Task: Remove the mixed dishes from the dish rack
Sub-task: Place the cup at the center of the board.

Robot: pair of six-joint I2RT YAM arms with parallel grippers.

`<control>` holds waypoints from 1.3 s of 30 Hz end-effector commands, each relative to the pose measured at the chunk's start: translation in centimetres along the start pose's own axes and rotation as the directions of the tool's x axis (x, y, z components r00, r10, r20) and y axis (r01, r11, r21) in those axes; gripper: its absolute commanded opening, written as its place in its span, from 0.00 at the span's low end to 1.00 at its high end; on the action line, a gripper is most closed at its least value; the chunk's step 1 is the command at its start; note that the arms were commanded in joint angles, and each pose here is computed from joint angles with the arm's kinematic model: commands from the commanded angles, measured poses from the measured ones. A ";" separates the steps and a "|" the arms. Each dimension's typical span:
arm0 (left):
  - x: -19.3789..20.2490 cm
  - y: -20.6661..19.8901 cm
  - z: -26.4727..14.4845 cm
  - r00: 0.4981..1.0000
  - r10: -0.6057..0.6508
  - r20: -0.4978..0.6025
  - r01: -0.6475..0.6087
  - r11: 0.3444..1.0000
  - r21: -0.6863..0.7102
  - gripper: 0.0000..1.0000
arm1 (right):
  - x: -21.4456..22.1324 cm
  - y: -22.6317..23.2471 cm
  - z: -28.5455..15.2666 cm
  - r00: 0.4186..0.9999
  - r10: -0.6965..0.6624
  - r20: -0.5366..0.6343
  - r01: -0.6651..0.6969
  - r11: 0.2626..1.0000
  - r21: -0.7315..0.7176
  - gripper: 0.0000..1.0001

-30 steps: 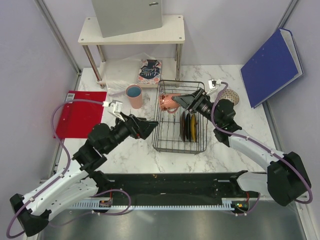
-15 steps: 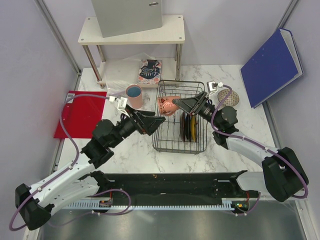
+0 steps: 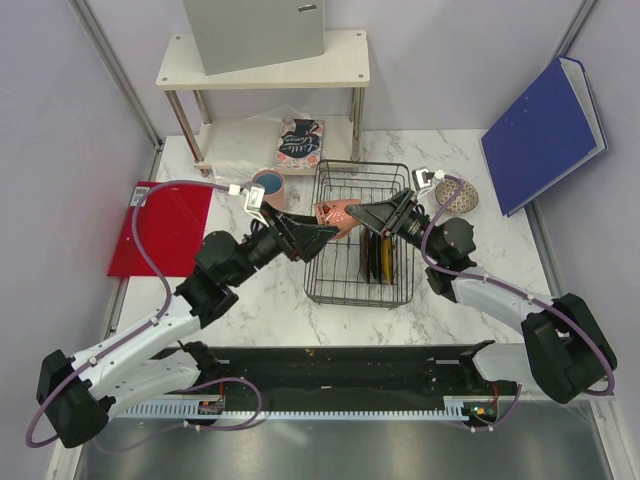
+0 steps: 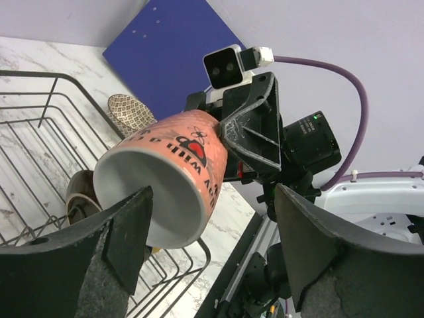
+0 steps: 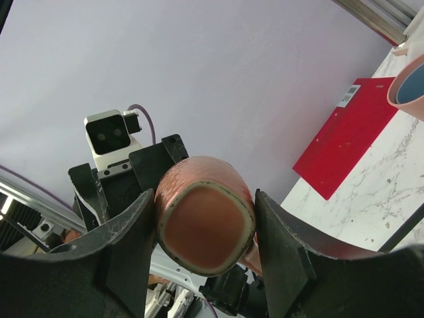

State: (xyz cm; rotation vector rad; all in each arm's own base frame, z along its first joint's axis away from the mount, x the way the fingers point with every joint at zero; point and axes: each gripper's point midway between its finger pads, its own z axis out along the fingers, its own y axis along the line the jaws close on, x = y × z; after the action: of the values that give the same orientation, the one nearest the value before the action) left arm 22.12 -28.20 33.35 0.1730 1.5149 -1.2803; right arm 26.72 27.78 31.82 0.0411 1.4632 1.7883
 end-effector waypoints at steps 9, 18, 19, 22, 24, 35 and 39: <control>-1.2 -3.0 1.2 0.999 -0.027 0.019 0.024 0.989 0.147 0.32 | 0.7 1.7 0.5 1.000 -0.020 -0.016 0.018 0.996 -0.089 0.00; -1.4 -2.9 0.9 1.000 -0.008 -0.001 0.008 0.993 0.120 0.02 | 0.2 0.8 0.8 0.996 -0.090 -0.013 0.090 0.996 0.005 0.30; -1.2 -2.6 0.9 0.999 -0.005 -0.032 0.008 0.996 0.089 0.02 | 0.5 -0.6 0.6 0.997 -0.074 -0.037 0.077 0.993 0.092 0.68; -0.8 -1.4 1.0 0.992 0.050 -0.116 -0.050 0.999 -0.005 0.02 | -0.2 -3.6 0.3 0.991 -0.118 -0.066 0.133 0.942 0.308 0.98; -0.9 -0.3 0.9 0.986 0.077 -0.149 -0.089 0.993 -0.073 0.02 | -1.1 -4.8 -0.2 0.986 -0.156 -0.065 0.169 0.893 0.417 0.98; -4.3 7.2 -3.1 0.949 0.158 -0.273 -0.284 0.803 -0.524 0.02 | -6.5 -6.2 -5.4 0.906 -0.420 -0.059 0.331 0.613 0.718 0.98; -4.7 13.7 -7.0 0.933 0.074 -0.353 -0.326 0.591 -0.737 0.02 | -6.0 -7.4 -7.5 0.900 -0.433 -0.056 0.323 0.574 0.752 0.98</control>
State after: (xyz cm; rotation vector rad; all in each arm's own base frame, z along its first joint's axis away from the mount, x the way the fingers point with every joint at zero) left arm 26.81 -22.00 30.63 0.0919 1.9760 -0.6722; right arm 31.40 21.02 27.67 0.2091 1.8294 0.8927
